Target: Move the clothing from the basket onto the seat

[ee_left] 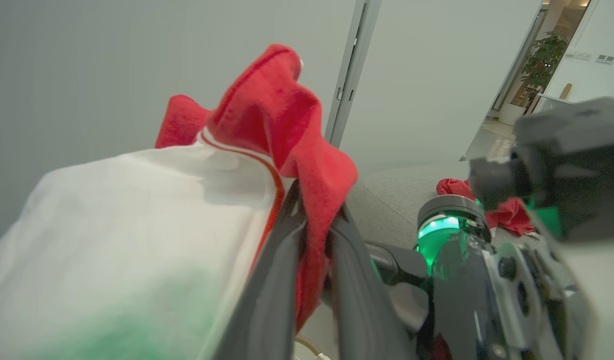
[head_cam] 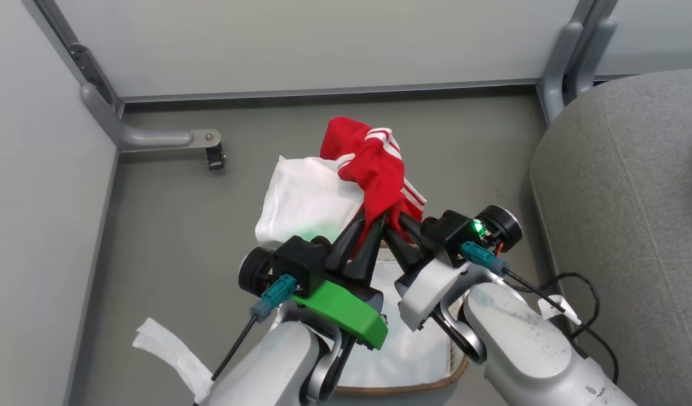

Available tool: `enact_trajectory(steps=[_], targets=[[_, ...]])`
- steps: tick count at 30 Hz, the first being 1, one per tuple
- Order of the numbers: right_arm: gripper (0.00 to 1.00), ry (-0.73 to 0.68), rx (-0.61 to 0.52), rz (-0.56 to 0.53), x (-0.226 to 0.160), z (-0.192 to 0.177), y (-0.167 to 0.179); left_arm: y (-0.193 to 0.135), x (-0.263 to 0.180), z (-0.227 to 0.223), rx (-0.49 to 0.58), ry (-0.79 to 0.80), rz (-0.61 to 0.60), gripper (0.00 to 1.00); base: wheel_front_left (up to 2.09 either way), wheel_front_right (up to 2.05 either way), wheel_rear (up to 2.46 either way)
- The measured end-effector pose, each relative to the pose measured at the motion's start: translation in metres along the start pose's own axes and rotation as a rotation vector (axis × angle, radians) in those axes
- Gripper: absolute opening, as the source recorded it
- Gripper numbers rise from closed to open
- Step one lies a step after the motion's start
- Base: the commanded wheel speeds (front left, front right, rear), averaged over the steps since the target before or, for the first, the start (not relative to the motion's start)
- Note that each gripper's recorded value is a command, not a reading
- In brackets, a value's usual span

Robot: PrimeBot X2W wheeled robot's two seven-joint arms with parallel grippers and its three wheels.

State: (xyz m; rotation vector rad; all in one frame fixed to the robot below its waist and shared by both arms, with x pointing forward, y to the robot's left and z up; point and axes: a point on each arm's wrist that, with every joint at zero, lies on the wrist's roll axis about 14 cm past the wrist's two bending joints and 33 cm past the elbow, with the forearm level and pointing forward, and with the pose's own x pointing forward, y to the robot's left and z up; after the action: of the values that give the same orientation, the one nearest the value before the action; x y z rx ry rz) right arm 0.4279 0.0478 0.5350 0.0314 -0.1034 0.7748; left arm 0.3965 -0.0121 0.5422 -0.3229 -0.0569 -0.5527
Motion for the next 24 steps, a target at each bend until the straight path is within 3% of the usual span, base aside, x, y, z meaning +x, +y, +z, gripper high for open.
enact_trajectory(steps=[1, 2, 3, 13, 24], targets=[[0.0, 0.002, 0.008, -0.014, -0.003, -0.001, -0.003, 0.001, 0.001, 0.002, 0.005, -0.006, 0.004, 0.45, 0.0, 0.0, 0.0], [0.0, 0.009, 0.013, -0.027, -0.006, -0.004, -0.006, 0.002, 0.003, 0.002, 0.01, -0.009, 0.007, 0.84, 0.0, 0.0, 0.0], [0.0, 0.012, 0.021, -0.04, -0.008, -0.005, -0.009, 0.002, 0.004, 0.002, 0.014, -0.01, 0.007, 1.0, 0.0, 0.0, 0.0], [0.0, 0.057, 0.085, -0.29, -0.066, -0.023, -0.069, -0.021, 0.025, -0.021, 0.045, 0.034, -0.099, 1.0, 0.0, 0.0, 0.0], [0.0, 0.061, 0.083, -0.627, -0.171, -0.02, -0.132, -0.092, 0.047, -0.057, 0.0, 0.102, -0.34, 1.0, 0.0, 0.0, 0.0]])
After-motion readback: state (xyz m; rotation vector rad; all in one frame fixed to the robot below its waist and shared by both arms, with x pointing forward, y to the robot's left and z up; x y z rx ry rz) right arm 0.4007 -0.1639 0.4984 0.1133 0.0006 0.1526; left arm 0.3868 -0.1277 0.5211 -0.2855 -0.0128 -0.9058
